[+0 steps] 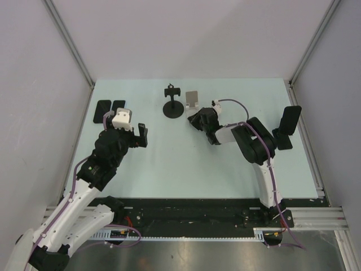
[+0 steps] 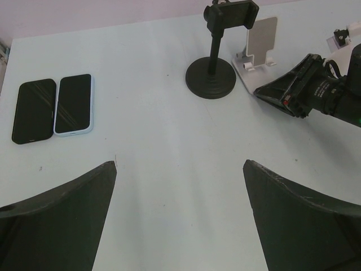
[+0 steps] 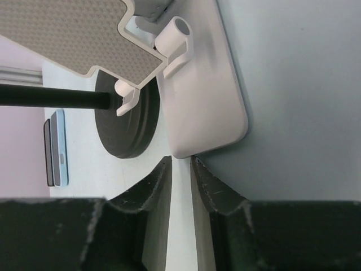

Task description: Remove the phone from the phone stand

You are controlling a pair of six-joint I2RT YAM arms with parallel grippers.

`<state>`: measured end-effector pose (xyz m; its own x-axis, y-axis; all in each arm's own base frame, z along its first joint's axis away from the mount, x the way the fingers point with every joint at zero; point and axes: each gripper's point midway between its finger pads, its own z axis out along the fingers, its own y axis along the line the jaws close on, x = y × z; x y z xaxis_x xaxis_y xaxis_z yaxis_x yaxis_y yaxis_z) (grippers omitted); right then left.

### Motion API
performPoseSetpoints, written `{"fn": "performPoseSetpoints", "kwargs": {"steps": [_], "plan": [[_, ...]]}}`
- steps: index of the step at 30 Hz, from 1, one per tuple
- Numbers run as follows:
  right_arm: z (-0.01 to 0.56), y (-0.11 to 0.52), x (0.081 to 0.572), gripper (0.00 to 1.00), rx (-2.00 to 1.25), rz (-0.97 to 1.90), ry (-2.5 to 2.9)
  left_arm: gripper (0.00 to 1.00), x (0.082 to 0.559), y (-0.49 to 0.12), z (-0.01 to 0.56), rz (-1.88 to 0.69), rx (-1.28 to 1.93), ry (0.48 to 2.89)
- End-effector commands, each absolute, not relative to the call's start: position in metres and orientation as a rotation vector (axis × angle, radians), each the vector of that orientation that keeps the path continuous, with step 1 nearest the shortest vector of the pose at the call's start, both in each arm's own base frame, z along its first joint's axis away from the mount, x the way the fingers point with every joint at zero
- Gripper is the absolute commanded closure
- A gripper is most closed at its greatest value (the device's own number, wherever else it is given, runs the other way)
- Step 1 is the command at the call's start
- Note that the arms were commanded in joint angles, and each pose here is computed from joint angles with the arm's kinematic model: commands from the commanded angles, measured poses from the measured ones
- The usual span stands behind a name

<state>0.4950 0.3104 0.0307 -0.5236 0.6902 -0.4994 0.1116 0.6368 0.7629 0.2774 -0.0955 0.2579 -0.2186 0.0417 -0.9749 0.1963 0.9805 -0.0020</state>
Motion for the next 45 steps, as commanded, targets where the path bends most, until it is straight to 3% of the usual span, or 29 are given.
{"fn": "performPoseSetpoints", "kwargs": {"steps": [1, 14, 24, 25, 31, 34, 45], "plan": [[0.018, 0.316, 0.501, 0.73, 0.618, 0.859, 2.009, 0.00, 0.280, -0.096, 0.263, -0.130, 0.194, 1.759], [0.035, 0.329, 0.505, 0.67, 0.471, 0.876, 2.040, 0.00, 0.281, -0.097, 0.262, -0.129, 0.198, 1.760], [0.116, 0.305, 0.454, 0.57, 0.135, 0.704, 2.095, 0.00, 0.278, -0.094, 0.269, -0.131, 0.189, 1.739], [0.141, 0.295, 0.452, 0.55, 0.122, 0.691, 2.058, 0.00, 0.277, -0.093, 0.270, -0.131, 0.186, 1.734], [0.161, 0.199, 0.427, 0.41, 0.064, 0.354, 2.117, 0.00, 0.272, -0.090, 0.282, -0.141, 0.171, 1.695], [0.185, 0.145, 0.417, 0.40, 0.086, 0.202, 2.098, 0.00, 0.269, -0.090, 0.286, -0.153, 0.169, 1.681], [0.250, -0.073, 0.389, 0.26, 0.525, -0.033, 1.930, 0.00, 0.266, -0.090, 0.292, -0.168, 0.169, 1.659]]}}
